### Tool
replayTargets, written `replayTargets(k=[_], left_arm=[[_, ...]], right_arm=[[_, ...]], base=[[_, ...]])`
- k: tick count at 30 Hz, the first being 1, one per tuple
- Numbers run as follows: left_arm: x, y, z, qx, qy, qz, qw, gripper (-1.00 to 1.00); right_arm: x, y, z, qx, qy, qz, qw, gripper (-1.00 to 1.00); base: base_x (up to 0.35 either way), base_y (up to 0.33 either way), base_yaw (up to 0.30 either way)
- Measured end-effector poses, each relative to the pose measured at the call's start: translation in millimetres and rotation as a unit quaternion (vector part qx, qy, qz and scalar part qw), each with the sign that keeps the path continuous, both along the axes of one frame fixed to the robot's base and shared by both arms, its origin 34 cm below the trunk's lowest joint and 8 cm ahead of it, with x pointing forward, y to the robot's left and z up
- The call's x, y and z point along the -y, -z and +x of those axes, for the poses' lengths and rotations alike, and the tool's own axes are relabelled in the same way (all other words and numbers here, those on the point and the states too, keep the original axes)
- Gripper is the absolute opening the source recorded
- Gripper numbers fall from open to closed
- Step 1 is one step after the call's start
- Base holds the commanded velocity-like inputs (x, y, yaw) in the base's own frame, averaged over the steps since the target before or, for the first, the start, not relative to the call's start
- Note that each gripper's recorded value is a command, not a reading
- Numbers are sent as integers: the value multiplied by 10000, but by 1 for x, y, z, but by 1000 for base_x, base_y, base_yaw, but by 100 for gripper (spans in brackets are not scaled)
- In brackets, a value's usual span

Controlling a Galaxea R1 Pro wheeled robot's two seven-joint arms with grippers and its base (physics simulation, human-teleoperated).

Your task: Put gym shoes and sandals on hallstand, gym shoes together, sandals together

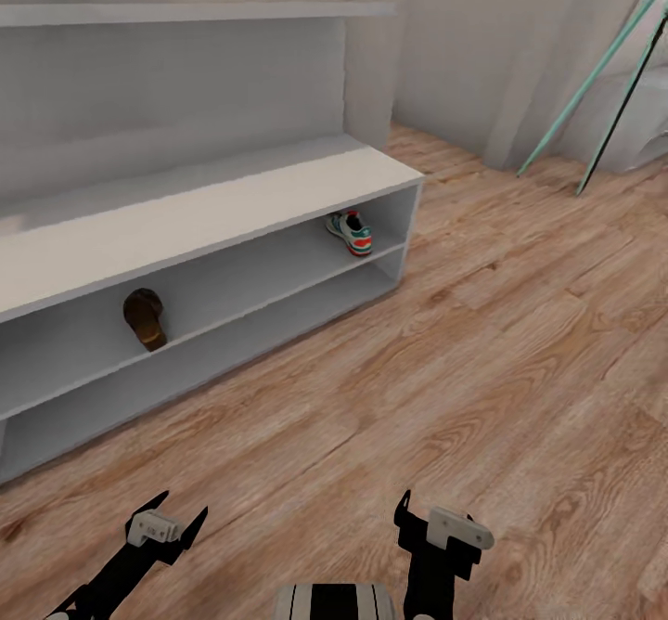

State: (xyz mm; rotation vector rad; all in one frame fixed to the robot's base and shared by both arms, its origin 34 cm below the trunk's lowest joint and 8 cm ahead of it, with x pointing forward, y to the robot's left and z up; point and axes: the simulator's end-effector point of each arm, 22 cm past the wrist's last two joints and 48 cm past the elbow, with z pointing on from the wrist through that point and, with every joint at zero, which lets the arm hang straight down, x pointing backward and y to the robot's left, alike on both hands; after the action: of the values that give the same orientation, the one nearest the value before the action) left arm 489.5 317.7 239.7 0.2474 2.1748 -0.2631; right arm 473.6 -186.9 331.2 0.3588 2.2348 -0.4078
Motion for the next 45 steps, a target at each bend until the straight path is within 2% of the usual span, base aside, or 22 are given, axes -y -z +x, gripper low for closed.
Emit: replayTargets(k=[45], left_arm=[[0,-8,5,121,-11,4,9999,100]], right_arm=[[2,-7,3,94,13,-41,9999,100]], base=[[0,0,-288]])
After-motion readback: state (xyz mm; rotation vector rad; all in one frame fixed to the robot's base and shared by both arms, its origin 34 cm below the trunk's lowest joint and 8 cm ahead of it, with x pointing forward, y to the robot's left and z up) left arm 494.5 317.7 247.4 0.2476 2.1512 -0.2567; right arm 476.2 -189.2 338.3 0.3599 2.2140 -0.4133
